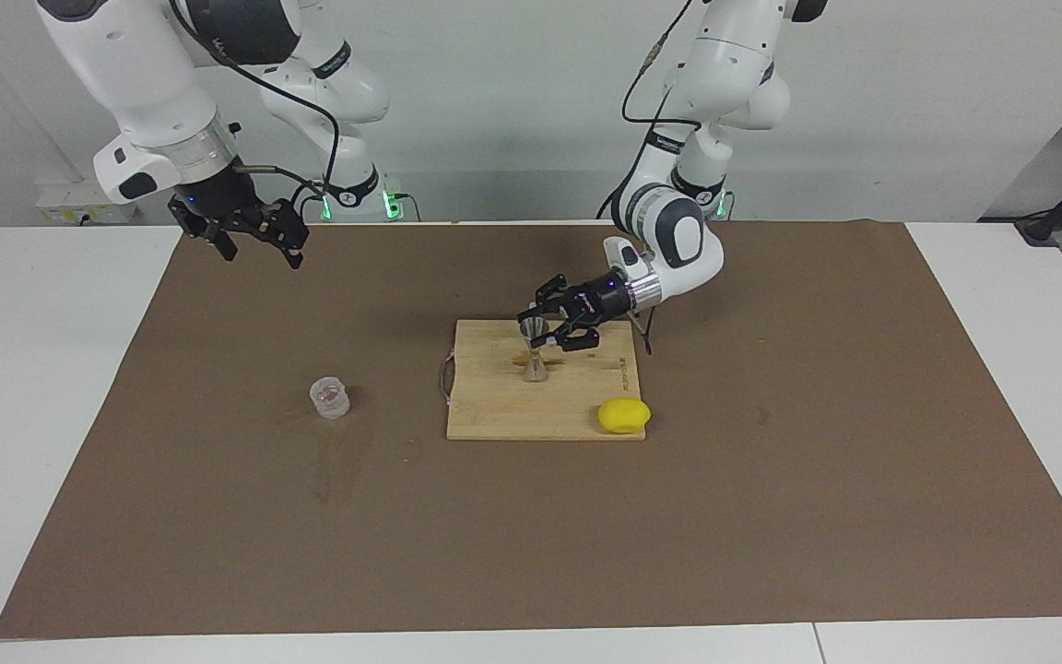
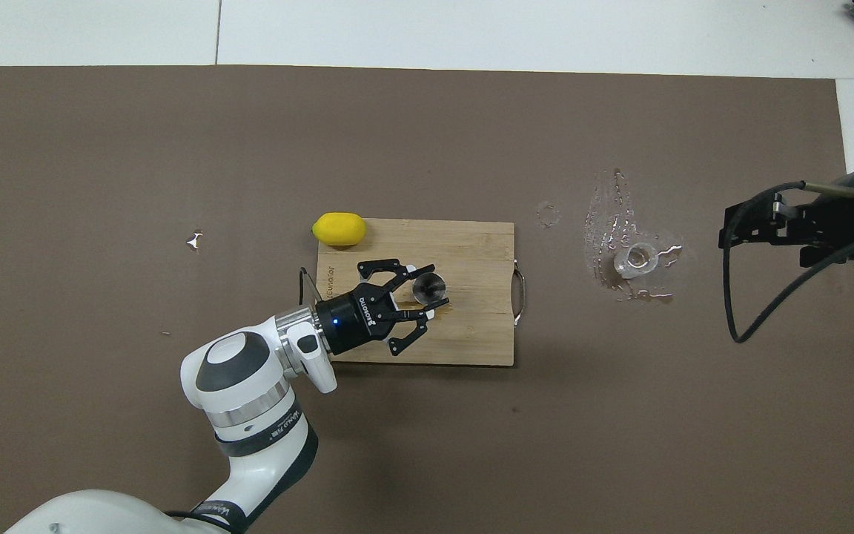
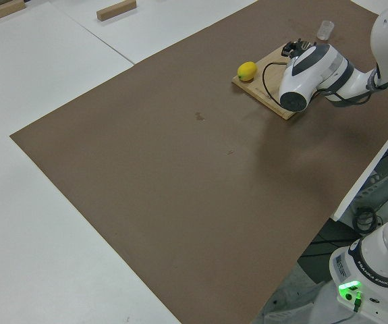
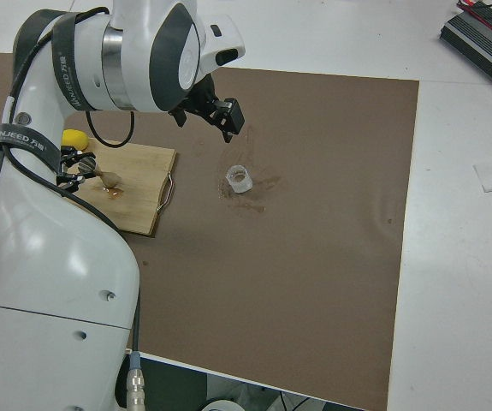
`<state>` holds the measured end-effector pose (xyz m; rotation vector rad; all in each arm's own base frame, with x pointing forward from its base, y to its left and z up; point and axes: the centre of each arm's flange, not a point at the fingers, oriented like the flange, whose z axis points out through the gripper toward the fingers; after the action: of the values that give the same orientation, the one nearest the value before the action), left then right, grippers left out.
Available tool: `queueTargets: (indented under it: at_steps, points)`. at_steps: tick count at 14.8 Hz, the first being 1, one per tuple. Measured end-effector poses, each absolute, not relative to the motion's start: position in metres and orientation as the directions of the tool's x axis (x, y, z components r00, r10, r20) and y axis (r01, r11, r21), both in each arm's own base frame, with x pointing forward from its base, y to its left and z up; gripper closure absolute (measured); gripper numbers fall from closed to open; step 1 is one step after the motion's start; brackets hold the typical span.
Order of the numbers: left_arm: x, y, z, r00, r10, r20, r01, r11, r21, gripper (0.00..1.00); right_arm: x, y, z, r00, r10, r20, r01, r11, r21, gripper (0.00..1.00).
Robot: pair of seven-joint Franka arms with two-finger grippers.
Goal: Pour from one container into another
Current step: 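Lift the metal cup and carry it over the wooden cutting board, then lower the metal cup onto the board and open the left gripper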
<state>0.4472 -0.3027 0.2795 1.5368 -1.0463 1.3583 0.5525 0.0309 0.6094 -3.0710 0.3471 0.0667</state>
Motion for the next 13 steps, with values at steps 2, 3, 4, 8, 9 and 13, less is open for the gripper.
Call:
queueTargets:
  at_steps: [2,3,4,8,9,13]
  points:
    - [0.4474,-0.3017,0.2788,0.074,-0.074,0.995,-0.944,-0.328,0.046,0.47,0.5525,0.0309,0.6094,0.974,-0.222,-0.048,-0.224,-0.974,-0.045,0.00]
    - [0.4475,-0.3012,0.2784,0.074,-0.078,0.994,-0.943,-0.330,0.045,0.47,0.5525,0.0309,0.6095,0.974,-0.222,-0.048,-0.224,-0.974,-0.045,0.00]
    - [0.4475,-0.3008,0.2777,0.076,-0.082,0.994,-0.942,-0.332,0.045,0.45,0.5525,0.0309,0.6094,0.974,-0.222,-0.048,-0.224,-0.974,-0.045,0.00]
    - [0.4471,-0.3004,0.2721,0.084,-0.087,0.993,-0.941,-0.333,0.051,0.44,0.5525,0.0309,0.6094,0.974,-0.222,-0.048,-0.224,-0.974,-0.045,0.00]
    - [0.4470,-0.3003,0.2709,0.086,-0.087,0.992,-0.941,-0.334,0.052,0.42,0.5525,0.0309,0.6094,0.974,-0.222,-0.048,-0.224,-0.974,-0.045,0.00]
    - [0.4501,-0.2964,0.2708,0.086,-0.088,0.992,-0.937,-0.344,0.051,0.13,0.5525,0.0309,0.6095,0.974,-0.222,-0.048,-0.224,-0.974,-0.045,0.00]
